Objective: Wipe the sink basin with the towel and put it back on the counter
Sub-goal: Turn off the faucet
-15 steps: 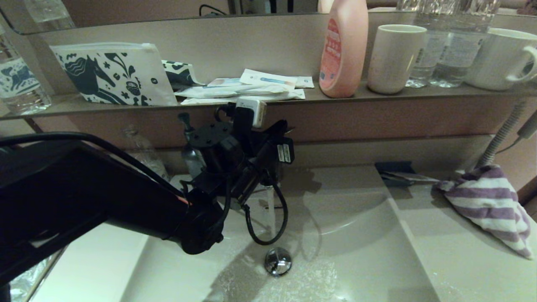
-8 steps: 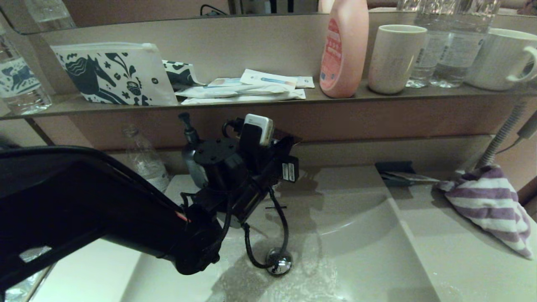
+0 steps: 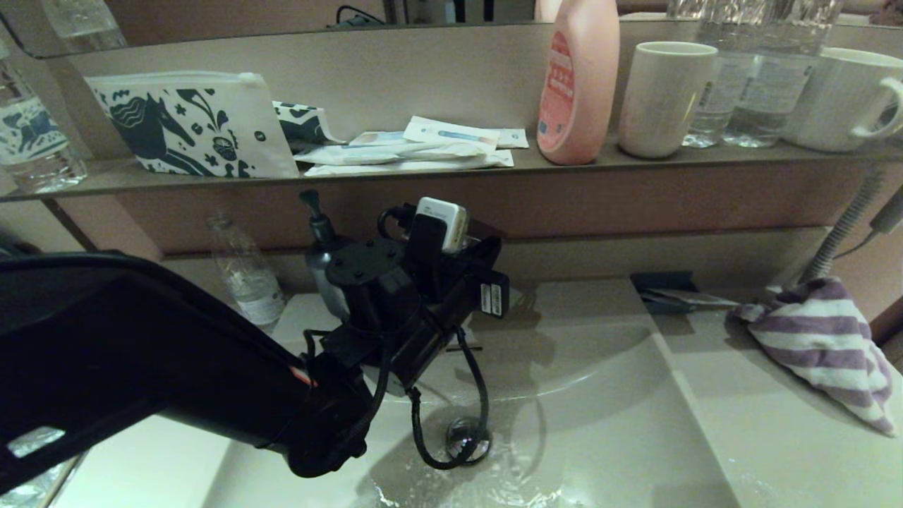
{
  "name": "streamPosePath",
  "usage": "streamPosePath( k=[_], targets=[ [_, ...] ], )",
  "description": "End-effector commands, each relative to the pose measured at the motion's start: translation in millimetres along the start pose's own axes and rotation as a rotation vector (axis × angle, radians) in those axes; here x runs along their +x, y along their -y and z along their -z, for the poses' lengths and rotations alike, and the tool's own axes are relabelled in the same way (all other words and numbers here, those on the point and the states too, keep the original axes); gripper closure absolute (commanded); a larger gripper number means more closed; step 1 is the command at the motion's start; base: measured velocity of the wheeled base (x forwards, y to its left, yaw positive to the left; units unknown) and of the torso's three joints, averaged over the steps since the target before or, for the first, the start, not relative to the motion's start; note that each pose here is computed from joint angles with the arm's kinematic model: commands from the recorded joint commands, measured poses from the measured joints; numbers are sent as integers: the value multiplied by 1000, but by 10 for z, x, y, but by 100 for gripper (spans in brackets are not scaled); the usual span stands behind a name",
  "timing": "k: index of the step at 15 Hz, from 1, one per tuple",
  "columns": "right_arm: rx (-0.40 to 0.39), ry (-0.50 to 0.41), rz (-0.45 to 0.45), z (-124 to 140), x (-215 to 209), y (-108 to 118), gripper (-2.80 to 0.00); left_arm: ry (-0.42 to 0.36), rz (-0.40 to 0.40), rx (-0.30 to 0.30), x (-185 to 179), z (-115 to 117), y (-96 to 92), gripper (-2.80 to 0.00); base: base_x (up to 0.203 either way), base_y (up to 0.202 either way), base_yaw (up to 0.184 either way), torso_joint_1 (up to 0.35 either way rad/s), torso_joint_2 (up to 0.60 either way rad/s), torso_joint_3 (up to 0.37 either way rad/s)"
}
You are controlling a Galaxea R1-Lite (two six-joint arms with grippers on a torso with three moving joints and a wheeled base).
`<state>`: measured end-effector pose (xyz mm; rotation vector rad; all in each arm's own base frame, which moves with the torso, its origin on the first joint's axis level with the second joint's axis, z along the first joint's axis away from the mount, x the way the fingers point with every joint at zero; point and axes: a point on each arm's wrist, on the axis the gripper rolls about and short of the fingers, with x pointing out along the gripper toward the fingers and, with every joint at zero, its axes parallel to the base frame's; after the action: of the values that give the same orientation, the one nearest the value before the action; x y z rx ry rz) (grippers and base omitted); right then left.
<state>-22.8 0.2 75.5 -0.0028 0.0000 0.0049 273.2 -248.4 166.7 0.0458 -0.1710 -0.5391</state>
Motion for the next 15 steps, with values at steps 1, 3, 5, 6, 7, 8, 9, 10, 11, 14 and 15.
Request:
streamPosePath(
  k=[1, 3, 5, 6, 7, 8, 9, 10, 11, 14, 15],
  targets=[
    [0, 0, -1, 0, 0, 0, 0, 31, -14, -4, -23, -104, -47, 0, 0, 0, 0, 0, 0, 0],
    [0, 0, 0, 0, 0, 0, 0, 43, -17, 4, -39, -177, -64, 0, 0, 0, 0, 0, 0, 0],
    [0, 0, 0, 0, 0, 0, 0, 59, -20, 4, 0, -225, -66, 0, 0, 0, 0, 0, 0, 0],
    [0, 0, -1, 0, 0, 0, 0, 58, -20, 5, 23, -236, -69, 0, 0, 0, 0, 0, 0, 0],
    [0, 0, -1, 0, 0, 0, 0, 53, -18, 5, 49, -239, -61, 0, 0, 0, 0, 0, 0, 0],
    [-1, 0, 0, 0, 0, 0, 0, 50, -12, 6, 76, -231, -38, 0, 0, 0, 0, 0, 0, 0],
    [0, 0, 0, 0, 0, 0, 0, 44, -9, 7, 116, -198, -19, 0, 0, 0, 0, 0, 0, 0],
    [0, 0, 0, 0, 0, 0, 0, 37, -8, 8, 156, -152, -6, 0, 0, 0, 0, 0, 0, 0],
    [0, 0, 0, 0, 0, 0, 0, 29, -10, 10, 188, -102, -6, 0, 0, 0, 0, 0, 0, 0],
    [0, 0, -1, 0, 0, 0, 0, 7, -12, 14, 229, 12, -12, 0, 0, 0, 0, 0, 0, 0],
    [0, 0, -1, 0, 0, 0, 0, 6, -12, 13, 222, 16, -13, 0, 0, 0, 0, 0, 0, 0]
  ],
)
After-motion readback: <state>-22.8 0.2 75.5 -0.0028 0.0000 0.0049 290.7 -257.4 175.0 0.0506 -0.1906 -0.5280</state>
